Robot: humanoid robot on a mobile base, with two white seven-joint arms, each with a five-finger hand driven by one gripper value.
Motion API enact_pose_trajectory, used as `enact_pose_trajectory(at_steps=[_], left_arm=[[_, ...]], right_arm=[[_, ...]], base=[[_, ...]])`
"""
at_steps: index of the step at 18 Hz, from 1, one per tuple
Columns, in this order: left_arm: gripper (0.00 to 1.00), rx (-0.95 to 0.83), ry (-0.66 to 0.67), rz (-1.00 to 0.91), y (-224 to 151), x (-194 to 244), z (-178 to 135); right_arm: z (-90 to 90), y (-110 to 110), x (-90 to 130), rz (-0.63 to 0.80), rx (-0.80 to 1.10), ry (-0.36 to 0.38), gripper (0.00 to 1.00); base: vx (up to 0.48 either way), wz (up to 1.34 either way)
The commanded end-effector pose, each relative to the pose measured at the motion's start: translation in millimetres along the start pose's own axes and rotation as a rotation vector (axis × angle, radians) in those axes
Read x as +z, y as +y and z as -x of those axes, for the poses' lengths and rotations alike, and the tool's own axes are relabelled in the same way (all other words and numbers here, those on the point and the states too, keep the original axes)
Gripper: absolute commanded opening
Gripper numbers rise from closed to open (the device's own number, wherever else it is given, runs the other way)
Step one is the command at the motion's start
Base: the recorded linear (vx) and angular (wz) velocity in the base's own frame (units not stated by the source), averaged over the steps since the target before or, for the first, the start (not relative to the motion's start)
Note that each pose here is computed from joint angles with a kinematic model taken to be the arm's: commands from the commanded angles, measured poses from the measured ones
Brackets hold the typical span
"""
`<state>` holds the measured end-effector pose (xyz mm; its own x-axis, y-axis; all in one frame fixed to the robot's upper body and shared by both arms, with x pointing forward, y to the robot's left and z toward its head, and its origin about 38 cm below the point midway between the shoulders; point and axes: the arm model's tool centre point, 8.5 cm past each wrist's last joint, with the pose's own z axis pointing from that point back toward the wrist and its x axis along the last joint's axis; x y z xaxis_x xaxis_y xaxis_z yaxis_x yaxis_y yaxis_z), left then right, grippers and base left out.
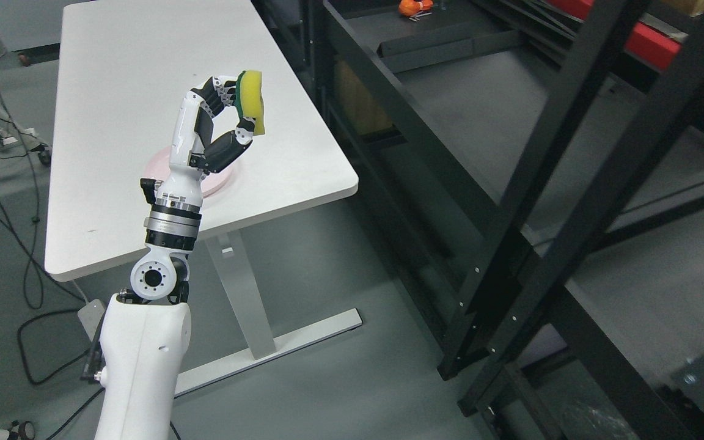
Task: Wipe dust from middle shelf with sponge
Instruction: 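Hold the sponge up in the left hand while turning toward the shelf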
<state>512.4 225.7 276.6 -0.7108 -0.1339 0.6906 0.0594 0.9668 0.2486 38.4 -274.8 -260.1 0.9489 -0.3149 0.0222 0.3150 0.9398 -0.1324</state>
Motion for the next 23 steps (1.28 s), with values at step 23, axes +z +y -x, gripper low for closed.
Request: enact_pose_trajectory(at_steps=[23], left_arm=[[0.01, -0.164, -0.229, 0.703, -166.6, -31.3, -65.2]], right_arm=[[-9.7, -10.0, -0.2, 0.014, -0.003, -0.023, 1.00]], base=[[-0.240, -0.60]])
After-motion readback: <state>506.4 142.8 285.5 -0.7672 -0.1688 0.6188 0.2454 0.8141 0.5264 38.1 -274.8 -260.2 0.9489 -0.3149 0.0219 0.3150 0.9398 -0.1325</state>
